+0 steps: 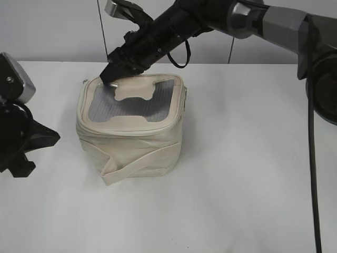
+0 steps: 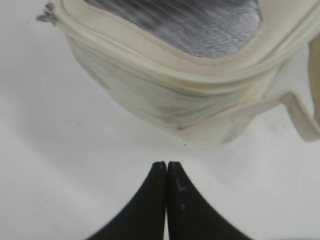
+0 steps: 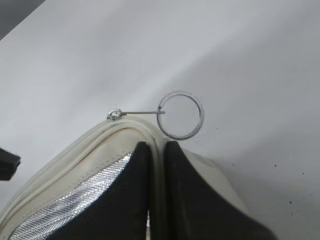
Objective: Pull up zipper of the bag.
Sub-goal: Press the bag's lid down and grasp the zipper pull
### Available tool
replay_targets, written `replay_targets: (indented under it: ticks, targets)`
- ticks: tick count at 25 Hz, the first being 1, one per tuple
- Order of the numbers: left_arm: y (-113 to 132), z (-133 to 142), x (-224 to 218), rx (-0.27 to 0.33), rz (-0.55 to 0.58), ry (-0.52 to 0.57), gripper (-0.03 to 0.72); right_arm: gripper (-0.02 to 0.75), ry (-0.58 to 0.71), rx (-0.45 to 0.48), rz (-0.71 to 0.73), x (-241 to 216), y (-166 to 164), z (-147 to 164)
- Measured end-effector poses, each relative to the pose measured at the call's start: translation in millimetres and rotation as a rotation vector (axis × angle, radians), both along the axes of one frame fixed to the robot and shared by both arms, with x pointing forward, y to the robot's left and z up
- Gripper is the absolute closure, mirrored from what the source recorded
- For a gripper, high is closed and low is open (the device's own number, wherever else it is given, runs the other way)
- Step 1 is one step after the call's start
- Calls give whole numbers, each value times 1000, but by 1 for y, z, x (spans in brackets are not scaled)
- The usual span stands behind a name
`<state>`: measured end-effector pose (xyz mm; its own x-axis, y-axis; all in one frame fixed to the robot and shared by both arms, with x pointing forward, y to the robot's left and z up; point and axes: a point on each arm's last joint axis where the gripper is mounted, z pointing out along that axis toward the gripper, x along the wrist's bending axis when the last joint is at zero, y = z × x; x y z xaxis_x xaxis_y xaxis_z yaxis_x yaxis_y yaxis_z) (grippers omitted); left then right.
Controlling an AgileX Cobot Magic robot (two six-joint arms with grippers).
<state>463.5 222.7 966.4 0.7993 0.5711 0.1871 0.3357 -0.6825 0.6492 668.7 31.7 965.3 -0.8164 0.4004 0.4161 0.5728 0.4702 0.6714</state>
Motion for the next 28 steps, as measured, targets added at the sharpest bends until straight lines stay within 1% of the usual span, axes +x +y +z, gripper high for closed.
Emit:
replay_targets:
  ticks: [2,4,5,6,8,10,12,13,14,16,18,21,24,28]
  targets:
    - [-1,-1,-5,-9,7,4,692,675,0,0,-1,0,0,0]
    - [1,0,-2,-23,78,-15,690,675,0,0,-1,0,0,0]
    - [3,1,1,-24,124,-30,671,675,1,0,-2,0,0,0]
    - [5,2,4,-21,153,-45,632,675,1,1,-2,0,0,0]
    - [6,5,13,-16,175,-62,516,675,0,1,-2,0,0,0]
    - [5,9,27,-21,185,-76,374,675,0,1,-2,0,0,0]
    - [3,10,46,-32,178,-66,302,675,0,1,-2,0,0,0]
    - [1,9,54,-42,168,-57,284,675,0,1,-2,0,0,0]
    - [-1,10,64,-46,153,-54,272,675,0,1,-2,0,0,0]
    - [-7,2,82,-50,115,-23,263,675,1,0,-2,0,0,0]
    - [-12,-6,98,-51,87,-2,259,675,1,-1,0,0,0,0]
    - [-15,-10,115,-54,55,8,258,675,-15,-15,-8,2,-2,-1]
    - [-16,-13,126,-52,50,3,258,677,-22,-22,-17,5,-5,-1]
    - [-14,-26,136,-21,82,6,267,677,-22,-20,-15,4,-4,-1]
